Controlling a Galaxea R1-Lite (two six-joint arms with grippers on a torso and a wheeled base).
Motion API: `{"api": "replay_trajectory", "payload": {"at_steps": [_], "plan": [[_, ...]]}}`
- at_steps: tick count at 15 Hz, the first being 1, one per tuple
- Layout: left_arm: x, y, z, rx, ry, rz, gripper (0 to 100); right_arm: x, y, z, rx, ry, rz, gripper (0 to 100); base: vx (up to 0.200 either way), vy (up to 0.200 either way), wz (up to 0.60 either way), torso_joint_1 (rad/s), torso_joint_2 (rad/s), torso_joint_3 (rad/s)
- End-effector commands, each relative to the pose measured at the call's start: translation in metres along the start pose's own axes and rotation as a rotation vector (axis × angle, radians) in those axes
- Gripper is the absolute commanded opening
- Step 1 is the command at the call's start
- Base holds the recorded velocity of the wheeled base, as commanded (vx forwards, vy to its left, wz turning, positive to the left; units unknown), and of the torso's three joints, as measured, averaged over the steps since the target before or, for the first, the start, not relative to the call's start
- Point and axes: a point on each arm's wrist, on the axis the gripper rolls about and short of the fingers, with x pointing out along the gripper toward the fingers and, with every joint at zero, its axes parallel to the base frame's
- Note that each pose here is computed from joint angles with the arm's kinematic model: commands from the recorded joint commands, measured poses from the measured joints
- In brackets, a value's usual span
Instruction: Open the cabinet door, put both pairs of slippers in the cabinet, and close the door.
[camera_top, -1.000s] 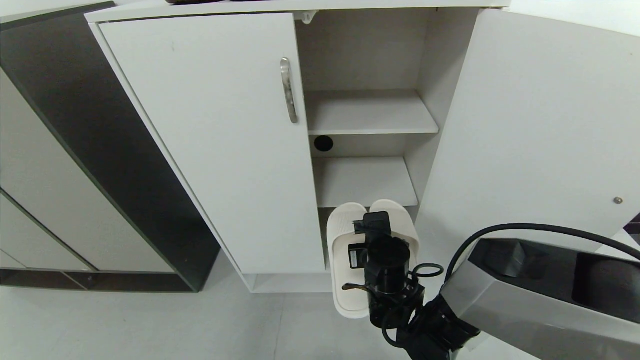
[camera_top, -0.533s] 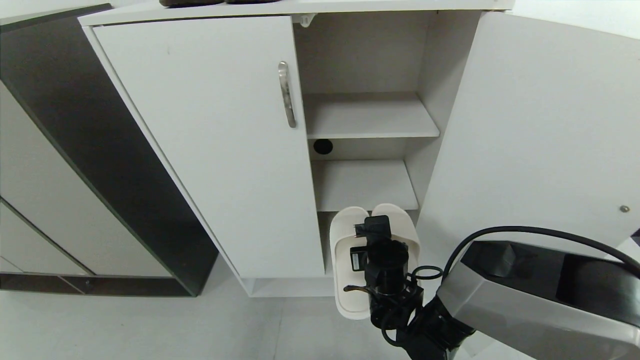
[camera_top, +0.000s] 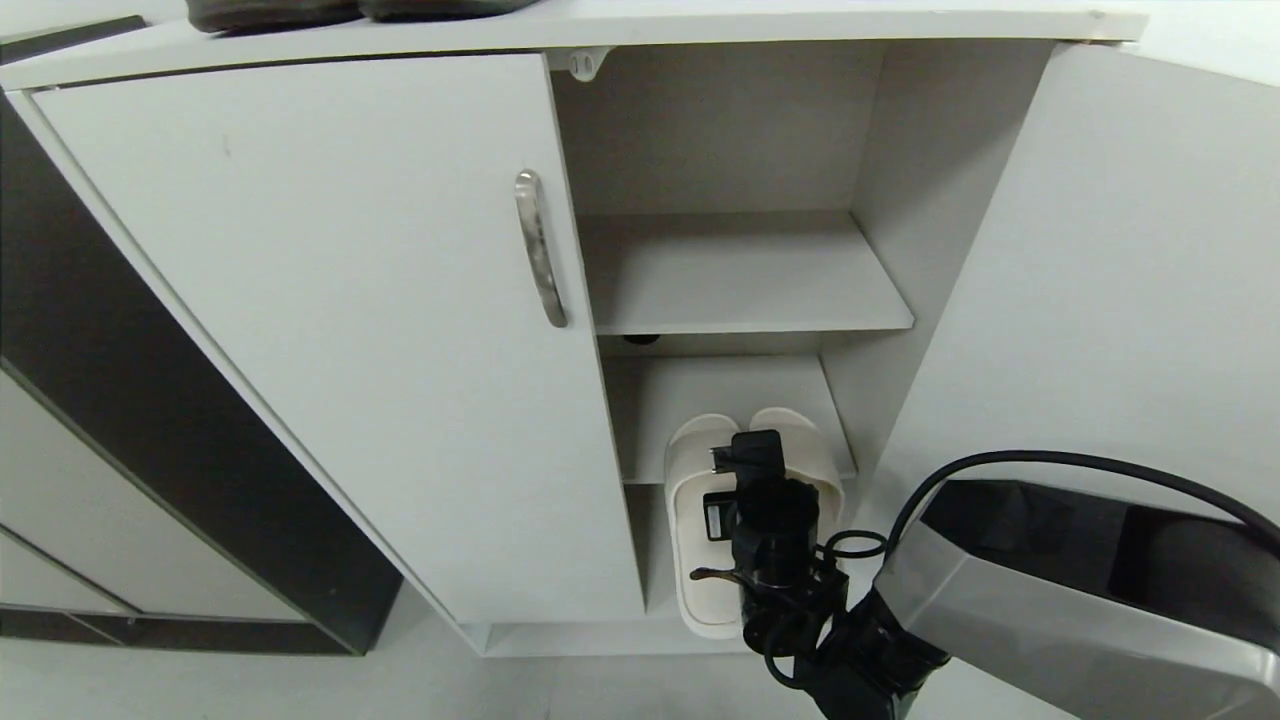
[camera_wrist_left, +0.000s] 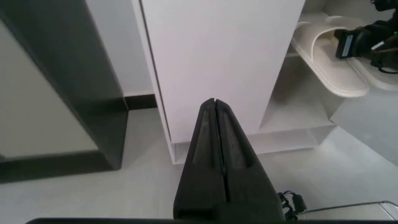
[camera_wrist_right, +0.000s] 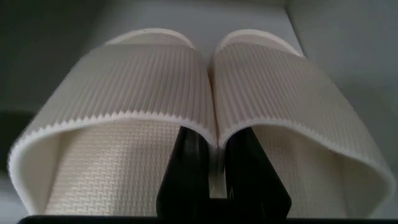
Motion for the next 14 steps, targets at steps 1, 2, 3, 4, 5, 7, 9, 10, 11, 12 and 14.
{"api": "replay_trajectory", "payload": {"at_steps": [1,2,3,4,5,7,9,10,11,12,14], "plan": [[0.0,0.0,0.0,0.0,0.002,0.001,0,0.002,0.0,0.0,0.002,-0.002,-0.004,0,0.2,0.0,0.0,0.002,0.0,0.007],[0.0,0.0,0.0,0.0,0.002,0.001,0,0.004,0.0,-0.001,0.004,-0.004,-0.007,0,0.0,0.0,0.0,0.0,0.0,0.0],[0.0,0.0,0.0,-0.002,0.002,0.001,0,0.004,0.0,0.0,0.011,-0.01,-0.007,0,0.0,0.0,0.0,0.0,0.0,0.0],[0.0,0.0,0.0,-0.002,0.002,0.001,0,0.004,0.0,-0.001,0.012,-0.011,-0.007,0,0.0,0.0,0.0,0.0,0.0,0.0],[0.0,0.0,0.0,-0.002,0.002,0.001,0,0.004,0.0,-0.001,0.012,-0.011,-0.007,0,0.0,0.0,0.0,0.0,0.0,0.0],[0.0,0.0,0.0,-0.002,0.002,0.001,0,0.014,-0.005,0.002,0.022,-0.02,-0.025,0,0.0,0.0,0.0,0.0,0.0,0.0],[0.0,0.0,0.0,-0.002,0.002,0.001,0,0.031,-0.009,0.004,0.022,-0.021,-0.016,0,0.0,0.0,0.0,0.0,0.0,0.0],[0.0,0.0,0.0,-0.002,0.0,0.001,0,0.032,-0.009,0.005,0.021,-0.02,-0.014,0,0.0,0.0,0.0,0.0,0.0,0.0],[0.0,0.0,0.0,-0.003,0.002,0.001,0,0.044,-0.009,0.007,0.021,-0.02,0.001,0,0.0,0.0,0.0,0.0,0.0,0.0],[0.0,0.0,0.0,-0.003,0.002,0.001,0,0.054,-0.006,0.009,0.027,-0.029,-0.001,0,0.0,0.0,0.0,0.0,0.0,0.0],[0.0,0.0,0.0,-0.003,0.0,0.001,0,0.069,-0.002,0.011,0.028,-0.03,-0.01,0,0.0,0.0,0.0,0.0,0.0,0.0]]}}
